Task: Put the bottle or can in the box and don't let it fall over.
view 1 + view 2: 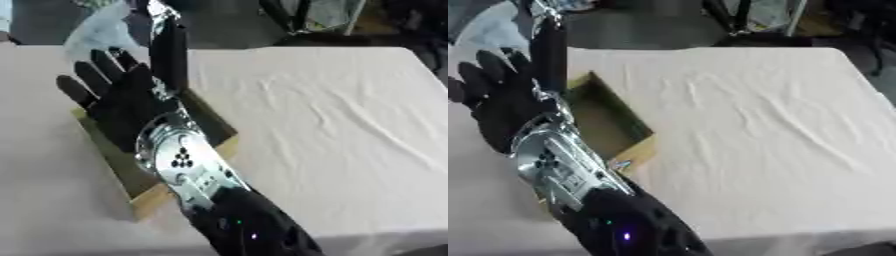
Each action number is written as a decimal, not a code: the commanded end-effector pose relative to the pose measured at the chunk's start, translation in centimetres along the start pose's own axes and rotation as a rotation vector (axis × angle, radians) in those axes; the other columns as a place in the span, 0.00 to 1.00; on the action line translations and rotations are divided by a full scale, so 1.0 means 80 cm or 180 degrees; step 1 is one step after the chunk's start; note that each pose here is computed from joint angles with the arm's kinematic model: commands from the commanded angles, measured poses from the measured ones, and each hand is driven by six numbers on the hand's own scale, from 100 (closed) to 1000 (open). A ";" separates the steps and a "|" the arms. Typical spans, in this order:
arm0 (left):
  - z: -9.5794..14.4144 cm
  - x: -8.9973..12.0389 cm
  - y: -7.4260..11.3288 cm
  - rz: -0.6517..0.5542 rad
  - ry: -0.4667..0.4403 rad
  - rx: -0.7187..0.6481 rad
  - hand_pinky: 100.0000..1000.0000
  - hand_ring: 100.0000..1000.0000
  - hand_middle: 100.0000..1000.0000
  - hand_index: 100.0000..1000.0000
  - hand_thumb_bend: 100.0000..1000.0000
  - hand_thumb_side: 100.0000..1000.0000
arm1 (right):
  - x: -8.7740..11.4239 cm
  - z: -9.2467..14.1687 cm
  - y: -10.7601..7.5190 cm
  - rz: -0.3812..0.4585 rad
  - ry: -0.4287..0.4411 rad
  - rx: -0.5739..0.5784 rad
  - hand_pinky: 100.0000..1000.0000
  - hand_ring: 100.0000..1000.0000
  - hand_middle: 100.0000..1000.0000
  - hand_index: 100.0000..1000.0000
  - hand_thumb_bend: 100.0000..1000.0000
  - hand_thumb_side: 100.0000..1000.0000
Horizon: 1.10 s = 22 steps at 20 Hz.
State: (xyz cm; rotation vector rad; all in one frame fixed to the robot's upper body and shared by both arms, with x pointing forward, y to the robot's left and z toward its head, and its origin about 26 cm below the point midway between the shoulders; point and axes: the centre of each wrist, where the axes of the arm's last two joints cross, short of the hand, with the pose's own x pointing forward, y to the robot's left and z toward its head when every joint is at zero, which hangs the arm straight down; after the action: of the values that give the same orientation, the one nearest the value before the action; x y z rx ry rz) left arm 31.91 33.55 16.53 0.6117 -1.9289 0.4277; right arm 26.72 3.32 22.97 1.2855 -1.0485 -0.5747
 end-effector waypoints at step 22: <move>-0.008 0.012 0.007 -0.0011 -0.0111 0.0069 0.57 0.66 0.59 0.76 0.00 0.72 | -0.019 -0.049 -0.134 -0.0483 -0.0394 -0.1121 0.00 0.00 0.00 0.87 0.54 0.92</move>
State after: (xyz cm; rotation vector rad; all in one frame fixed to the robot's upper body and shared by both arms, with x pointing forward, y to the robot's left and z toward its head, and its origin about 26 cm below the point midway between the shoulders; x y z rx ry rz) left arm 31.86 33.72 16.54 0.6210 -1.9237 0.4398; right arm 31.30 4.01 12.06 1.0165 -0.8934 -0.9081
